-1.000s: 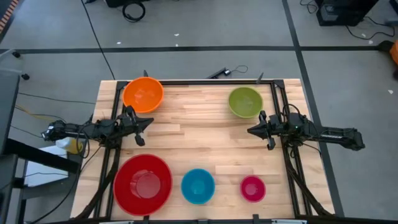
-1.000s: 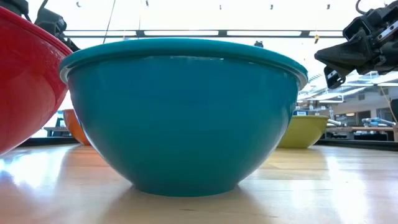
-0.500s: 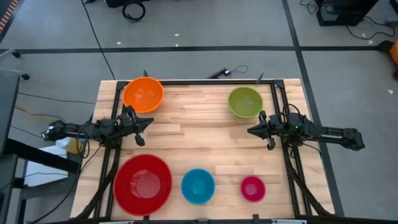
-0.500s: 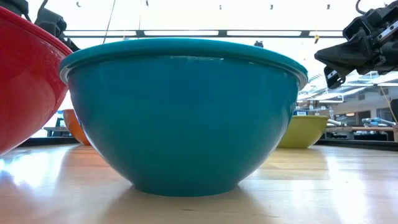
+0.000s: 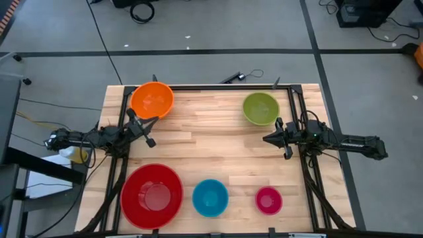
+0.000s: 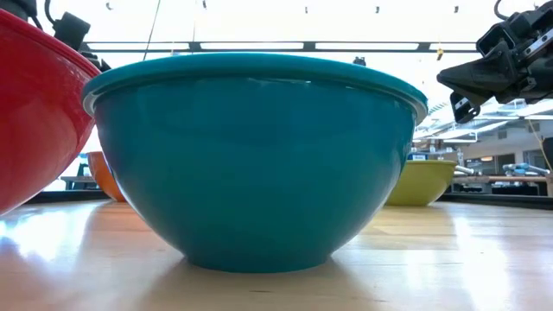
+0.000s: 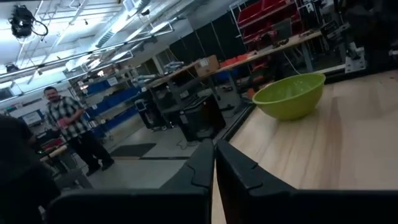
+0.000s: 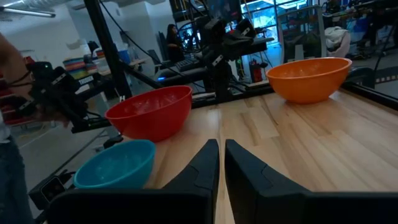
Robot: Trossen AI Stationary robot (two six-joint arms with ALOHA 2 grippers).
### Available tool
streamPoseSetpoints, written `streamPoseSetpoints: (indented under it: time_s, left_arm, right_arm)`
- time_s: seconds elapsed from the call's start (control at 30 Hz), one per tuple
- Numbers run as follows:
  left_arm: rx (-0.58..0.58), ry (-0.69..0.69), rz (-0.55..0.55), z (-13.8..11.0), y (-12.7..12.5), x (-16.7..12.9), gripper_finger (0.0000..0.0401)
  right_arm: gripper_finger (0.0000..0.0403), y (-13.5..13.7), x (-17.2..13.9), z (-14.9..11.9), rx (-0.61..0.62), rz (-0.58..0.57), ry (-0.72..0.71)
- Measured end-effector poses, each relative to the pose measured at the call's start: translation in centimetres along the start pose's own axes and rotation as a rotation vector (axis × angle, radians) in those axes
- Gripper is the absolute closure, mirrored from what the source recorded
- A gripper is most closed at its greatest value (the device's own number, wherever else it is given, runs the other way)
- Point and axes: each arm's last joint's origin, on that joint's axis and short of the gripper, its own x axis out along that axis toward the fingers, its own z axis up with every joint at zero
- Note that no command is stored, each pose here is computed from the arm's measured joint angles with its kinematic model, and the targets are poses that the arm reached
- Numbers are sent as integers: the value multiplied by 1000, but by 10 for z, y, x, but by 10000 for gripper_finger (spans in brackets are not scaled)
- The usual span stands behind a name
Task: Nest bowls inside each other
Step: Stack the orange bowl on top of the red bowl
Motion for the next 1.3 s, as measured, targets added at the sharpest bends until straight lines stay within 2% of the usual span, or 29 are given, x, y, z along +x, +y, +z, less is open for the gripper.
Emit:
streamPoseSetpoints:
  time_s: [0.17, 0.37, 0.47, 0.53, 0.67, 0.77, 0.83, 0.93, 0.97, 1.03, 1.13, 1.2, 1.3]
  left_arm:
    - [20, -8, 6, 1, 1, 0, 381]
    - [-50, -76, 39, 9, 5, 0, 381]
    - [-262, -142, 37, 15, 8, -1, 381]
    - [-418, -168, 48, 17, 11, -2, 381]
    - [-745, -223, 55, 22, 15, -3, 381]
    - [-993, -251, 40, 23, 16, -3, 381]
    - [-1076, -247, 61, 23, 17, -3, 381]
    - [-1132, -247, 108, 22, 18, -3, 381]
    - [-1170, -262, 133, 23, 20, -4, 381]
    - [-1320, -332, 198, 27, 27, -6, 381]
    - [-1552, -455, 259, 32, 37, -11, 381]
    - [-1566, -479, 302, 33, 40, -11, 381]
    - [-1480, -482, 325, 33, 42, -11, 381]
  right_arm:
    - [368, 0, 0, 0, -1, 1, -3]
    - [368, -1, 0, 1, 3, -22, -10]
    - [368, -6, -1, 7, -25, -226, -107]
    - [368, -8, -2, 14, 12, -324, -207]
    - [368, -7, -7, 28, 302, -346, -439]
    - [368, -11, -10, 32, 390, -471, -563]
    - [368, -13, -13, 35, 415, -546, -641]
    - [368, -17, -17, 37, 455, -659, -726]
    - [368, -18, -18, 37, 460, -677, -740]
    - [368, -20, -17, 37, 490, -697, -760]
    - [372, -23, -11, 36, 568, -640, -706]
    - [377, -24, -4, 40, 597, -598, -618]
    - [388, -24, 13, 60, 596, -577, -516]
